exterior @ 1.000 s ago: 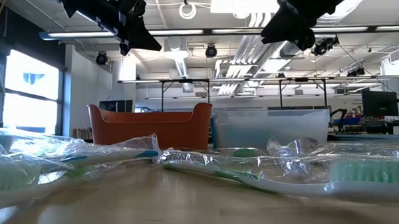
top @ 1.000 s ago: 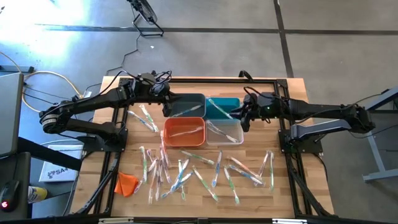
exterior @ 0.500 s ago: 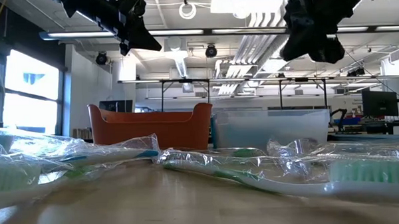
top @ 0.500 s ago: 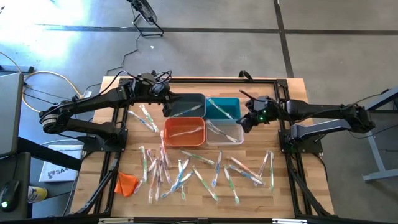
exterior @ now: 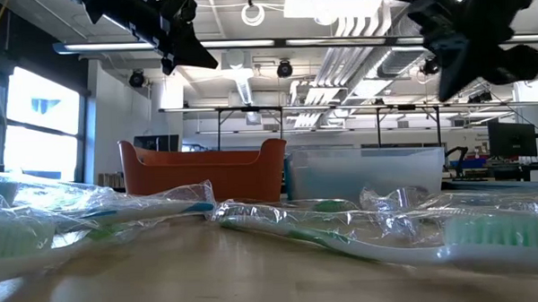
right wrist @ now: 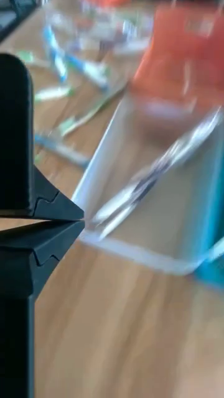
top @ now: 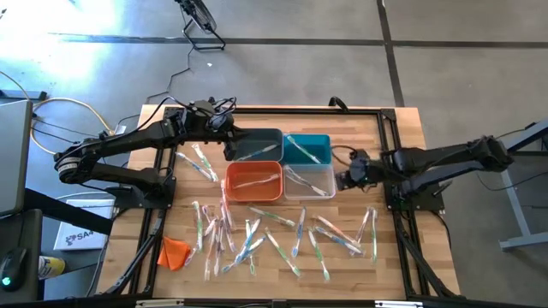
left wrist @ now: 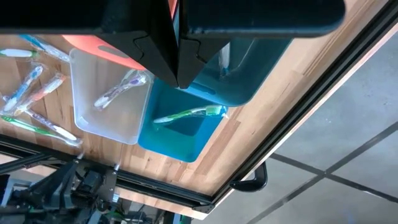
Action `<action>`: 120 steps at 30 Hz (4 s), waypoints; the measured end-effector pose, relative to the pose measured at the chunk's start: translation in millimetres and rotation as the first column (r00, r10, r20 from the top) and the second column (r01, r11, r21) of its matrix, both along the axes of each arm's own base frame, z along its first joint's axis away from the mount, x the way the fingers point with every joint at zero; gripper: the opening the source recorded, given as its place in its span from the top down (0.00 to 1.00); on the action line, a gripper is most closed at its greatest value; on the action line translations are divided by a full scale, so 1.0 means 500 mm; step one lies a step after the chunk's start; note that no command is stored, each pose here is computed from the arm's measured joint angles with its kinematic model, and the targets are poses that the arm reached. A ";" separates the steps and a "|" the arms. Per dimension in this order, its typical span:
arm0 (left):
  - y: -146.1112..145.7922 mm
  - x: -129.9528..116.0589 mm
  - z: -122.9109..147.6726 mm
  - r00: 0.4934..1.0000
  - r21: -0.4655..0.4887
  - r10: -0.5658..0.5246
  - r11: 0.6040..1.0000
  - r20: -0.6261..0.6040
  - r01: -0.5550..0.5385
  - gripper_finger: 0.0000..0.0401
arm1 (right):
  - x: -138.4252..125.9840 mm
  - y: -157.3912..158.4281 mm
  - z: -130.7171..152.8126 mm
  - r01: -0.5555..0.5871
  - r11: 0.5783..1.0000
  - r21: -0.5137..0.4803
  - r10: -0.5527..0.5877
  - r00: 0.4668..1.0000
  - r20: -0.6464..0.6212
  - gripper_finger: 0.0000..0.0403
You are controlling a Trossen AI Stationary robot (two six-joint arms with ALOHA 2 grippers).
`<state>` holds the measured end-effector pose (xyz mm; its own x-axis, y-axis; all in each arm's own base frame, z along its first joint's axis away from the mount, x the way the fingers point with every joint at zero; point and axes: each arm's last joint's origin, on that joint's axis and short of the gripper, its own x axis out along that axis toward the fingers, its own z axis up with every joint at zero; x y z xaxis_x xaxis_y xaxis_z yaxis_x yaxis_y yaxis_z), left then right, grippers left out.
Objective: Pick & Place Toothbrushes
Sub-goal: Put the green toothbrush into the right blue bin
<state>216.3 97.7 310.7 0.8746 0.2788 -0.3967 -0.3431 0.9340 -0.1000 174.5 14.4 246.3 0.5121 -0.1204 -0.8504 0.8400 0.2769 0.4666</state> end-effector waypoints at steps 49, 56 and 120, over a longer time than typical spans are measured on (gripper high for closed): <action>0.000 0.000 0.000 1.000 0.000 0.000 1.000 0.000 0.000 1.00 | -0.027 0.143 -0.100 0.269 0.936 0.228 -0.085 0.800 -0.593 0.71; 0.000 0.000 0.000 1.000 0.000 0.000 1.000 0.000 0.000 1.00 | -0.033 0.155 -0.100 0.242 0.942 0.233 -0.060 0.804 -0.592 0.69; -0.001 -0.001 -0.003 1.000 -0.007 0.000 1.000 -0.016 0.000 1.00 | -0.073 0.259 -0.210 0.242 0.954 0.178 -0.087 0.791 -0.606 0.71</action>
